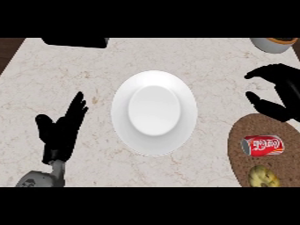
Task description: Pick the can from the placemat and place it in the plate
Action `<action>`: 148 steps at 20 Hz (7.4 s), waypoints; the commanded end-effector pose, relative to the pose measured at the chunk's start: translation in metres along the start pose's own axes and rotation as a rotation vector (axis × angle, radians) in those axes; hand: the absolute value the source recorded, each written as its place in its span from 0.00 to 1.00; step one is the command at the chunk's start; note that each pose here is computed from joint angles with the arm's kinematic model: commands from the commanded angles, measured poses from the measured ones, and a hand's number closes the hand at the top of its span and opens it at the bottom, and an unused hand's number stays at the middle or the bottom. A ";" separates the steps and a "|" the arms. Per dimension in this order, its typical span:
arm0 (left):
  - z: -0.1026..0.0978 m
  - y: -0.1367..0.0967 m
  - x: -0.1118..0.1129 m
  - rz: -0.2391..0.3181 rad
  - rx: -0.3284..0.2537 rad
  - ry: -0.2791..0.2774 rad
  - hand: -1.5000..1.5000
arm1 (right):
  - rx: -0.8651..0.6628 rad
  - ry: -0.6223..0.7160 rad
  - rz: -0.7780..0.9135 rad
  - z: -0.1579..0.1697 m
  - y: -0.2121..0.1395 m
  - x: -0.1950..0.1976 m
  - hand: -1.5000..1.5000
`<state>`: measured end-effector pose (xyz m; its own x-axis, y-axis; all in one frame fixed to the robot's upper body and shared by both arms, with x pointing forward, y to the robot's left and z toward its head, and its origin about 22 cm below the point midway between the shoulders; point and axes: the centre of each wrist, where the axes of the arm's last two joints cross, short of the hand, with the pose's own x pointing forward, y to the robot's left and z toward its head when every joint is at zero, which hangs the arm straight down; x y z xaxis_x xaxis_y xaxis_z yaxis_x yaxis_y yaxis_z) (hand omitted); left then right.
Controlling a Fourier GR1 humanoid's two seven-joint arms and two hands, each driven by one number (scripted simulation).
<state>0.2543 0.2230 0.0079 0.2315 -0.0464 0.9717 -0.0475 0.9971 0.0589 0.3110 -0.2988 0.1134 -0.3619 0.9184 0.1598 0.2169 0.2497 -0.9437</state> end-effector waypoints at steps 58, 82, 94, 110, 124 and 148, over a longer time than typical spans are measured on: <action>0.017 0.015 -0.035 0.038 -0.053 0.140 0.50 | 0.573 0.324 1.319 0.090 0.171 0.095 0.00; 0.008 0.006 -0.040 0.045 -0.090 0.142 0.50 | 0.576 0.291 0.760 0.038 0.172 0.205 1.00; 0.004 -0.006 -0.038 0.012 -0.171 0.144 0.50 | -0.070 0.368 0.024 0.019 0.078 0.275 1.00; -0.003 0.007 -0.037 0.015 -0.111 0.154 0.50 | -0.480 0.592 -0.378 0.020 0.073 0.291 1.00; -0.002 0.012 -0.046 0.030 -0.110 0.154 0.50 | -0.654 0.698 -0.319 -0.027 0.112 0.235 1.00; -0.003 -0.004 -0.033 0.023 -0.121 0.132 0.50 | -0.588 0.765 -0.564 -0.067 0.171 0.178 0.00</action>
<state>0.2517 0.2251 -0.0262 0.3559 -0.0314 0.9340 0.0701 0.9975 0.0068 0.3424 -0.0748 -0.0049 0.1796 0.6116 0.7705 0.5512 0.5862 -0.5937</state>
